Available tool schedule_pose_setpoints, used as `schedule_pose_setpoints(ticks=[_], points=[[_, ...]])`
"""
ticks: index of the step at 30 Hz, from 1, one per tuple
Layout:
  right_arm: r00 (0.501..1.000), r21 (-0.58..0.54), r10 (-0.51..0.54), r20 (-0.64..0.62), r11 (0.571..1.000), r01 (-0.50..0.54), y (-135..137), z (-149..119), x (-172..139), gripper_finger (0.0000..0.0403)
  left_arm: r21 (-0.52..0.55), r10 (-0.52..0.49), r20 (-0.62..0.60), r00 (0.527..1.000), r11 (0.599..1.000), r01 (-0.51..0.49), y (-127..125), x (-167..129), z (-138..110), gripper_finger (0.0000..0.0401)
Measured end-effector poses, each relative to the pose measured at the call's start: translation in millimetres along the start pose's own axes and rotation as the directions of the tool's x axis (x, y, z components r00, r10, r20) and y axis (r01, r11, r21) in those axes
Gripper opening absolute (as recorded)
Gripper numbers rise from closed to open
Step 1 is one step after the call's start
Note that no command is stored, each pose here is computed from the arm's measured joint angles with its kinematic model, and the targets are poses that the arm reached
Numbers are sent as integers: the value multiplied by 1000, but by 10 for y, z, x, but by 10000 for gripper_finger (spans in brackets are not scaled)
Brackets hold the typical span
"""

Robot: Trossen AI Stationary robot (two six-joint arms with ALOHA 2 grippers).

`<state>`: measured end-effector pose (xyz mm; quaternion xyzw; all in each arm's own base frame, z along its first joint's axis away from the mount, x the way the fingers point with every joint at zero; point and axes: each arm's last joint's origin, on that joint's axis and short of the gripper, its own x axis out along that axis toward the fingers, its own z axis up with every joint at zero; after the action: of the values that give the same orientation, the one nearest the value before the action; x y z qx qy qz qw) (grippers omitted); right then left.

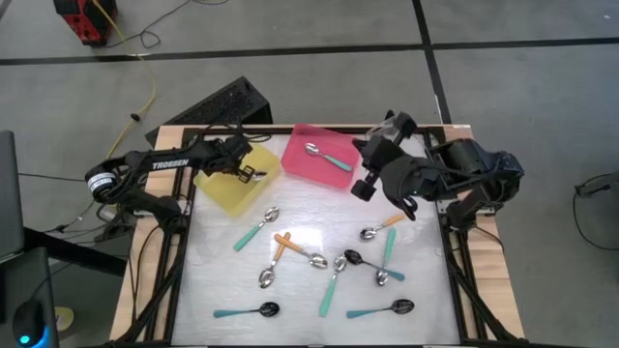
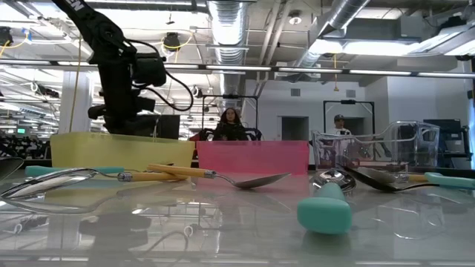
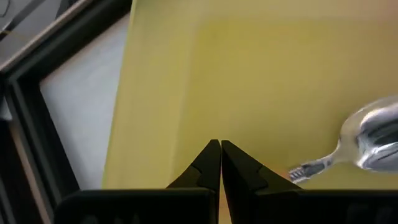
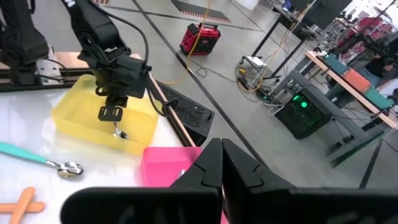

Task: Sort silverware by color (type)
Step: Put the yellow spoon into the yellow bin, then put the green spoon into the red bin

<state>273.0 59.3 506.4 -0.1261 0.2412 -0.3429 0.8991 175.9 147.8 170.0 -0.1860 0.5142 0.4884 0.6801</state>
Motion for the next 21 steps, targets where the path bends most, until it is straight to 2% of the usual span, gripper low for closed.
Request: schedule_pose_setpoints(ticks=[4,7,11,13,15,17,21], points=[[1000,7,7,3,1000,-7,14,-1,-18,21,19,-25,-28,999,1000,25,-71,-32,-54,0],[1000,17,17,7,1000,-17,35,-4,-44,21,47,-84,-11,996,995,85,-158,-122,-86,0],[999,-16,42,-8,999,-42,81,-56,-129,21,83,-195,82,977,979,189,-216,-409,-135,0],[998,3,44,-44,999,-44,51,-130,-186,21,92,-250,164,954,967,238,-176,-627,-175,0],[996,62,43,-77,997,-39,-12,-206,-257,22,99,-317,259,912,948,301,-92,-872,-235,0],[996,111,60,-69,992,-52,-48,-232,-318,23,107,-399,344,850,916,386,18,-1104,-315,0],[993,132,107,-53,986,-99,-101,-350,-495,30,149,-533,495,686,830,538,281,-1501,-538,0]])
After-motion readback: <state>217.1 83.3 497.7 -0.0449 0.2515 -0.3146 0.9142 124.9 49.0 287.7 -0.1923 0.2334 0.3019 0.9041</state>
